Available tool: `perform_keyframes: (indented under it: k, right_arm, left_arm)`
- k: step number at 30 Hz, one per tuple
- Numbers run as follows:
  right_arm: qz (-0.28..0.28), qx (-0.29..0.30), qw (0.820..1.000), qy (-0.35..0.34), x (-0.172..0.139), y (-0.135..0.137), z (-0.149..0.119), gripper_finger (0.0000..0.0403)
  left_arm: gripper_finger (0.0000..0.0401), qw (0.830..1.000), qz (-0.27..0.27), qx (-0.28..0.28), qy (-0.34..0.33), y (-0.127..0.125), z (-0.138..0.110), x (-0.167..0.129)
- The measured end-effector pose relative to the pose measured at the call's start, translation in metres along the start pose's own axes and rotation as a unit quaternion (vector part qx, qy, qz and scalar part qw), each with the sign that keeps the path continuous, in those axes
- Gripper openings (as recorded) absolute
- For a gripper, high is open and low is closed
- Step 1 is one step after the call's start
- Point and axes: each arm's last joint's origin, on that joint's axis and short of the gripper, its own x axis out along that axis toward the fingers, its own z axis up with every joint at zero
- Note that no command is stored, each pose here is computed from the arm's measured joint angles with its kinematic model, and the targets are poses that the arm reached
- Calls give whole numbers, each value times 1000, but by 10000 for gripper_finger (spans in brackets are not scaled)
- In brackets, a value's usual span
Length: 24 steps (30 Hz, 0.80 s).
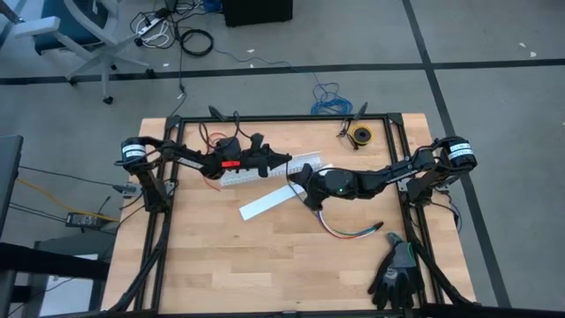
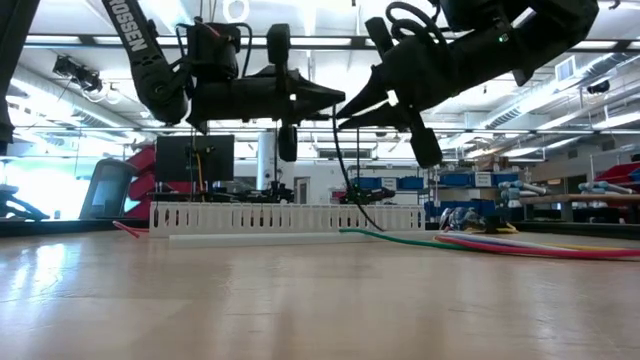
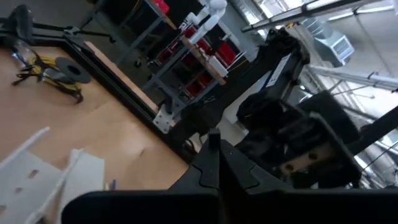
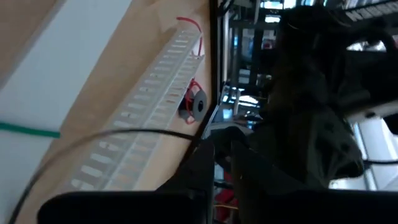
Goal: Ziptie cables
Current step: Prepare the black zip tie
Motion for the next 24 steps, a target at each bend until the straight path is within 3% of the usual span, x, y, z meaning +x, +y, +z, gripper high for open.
perform_keyframes:
  k: [5,11,18,24]
  right_arm:
    - [0,-48,999,0,0,0,0,39]
    - [2,-75,997,11,1,0,-2,36]
    - [9,-130,988,83,1,0,-7,32]
    - [8,-132,988,79,0,0,-5,31]
  left_arm:
    - [0,1000,-18,-21,1,-8,4,9]
    - [0,999,-1,-29,30,-13,2,20]
    - [0,999,-2,-28,37,-15,2,23]
    - [0,999,4,-22,44,-12,2,22]
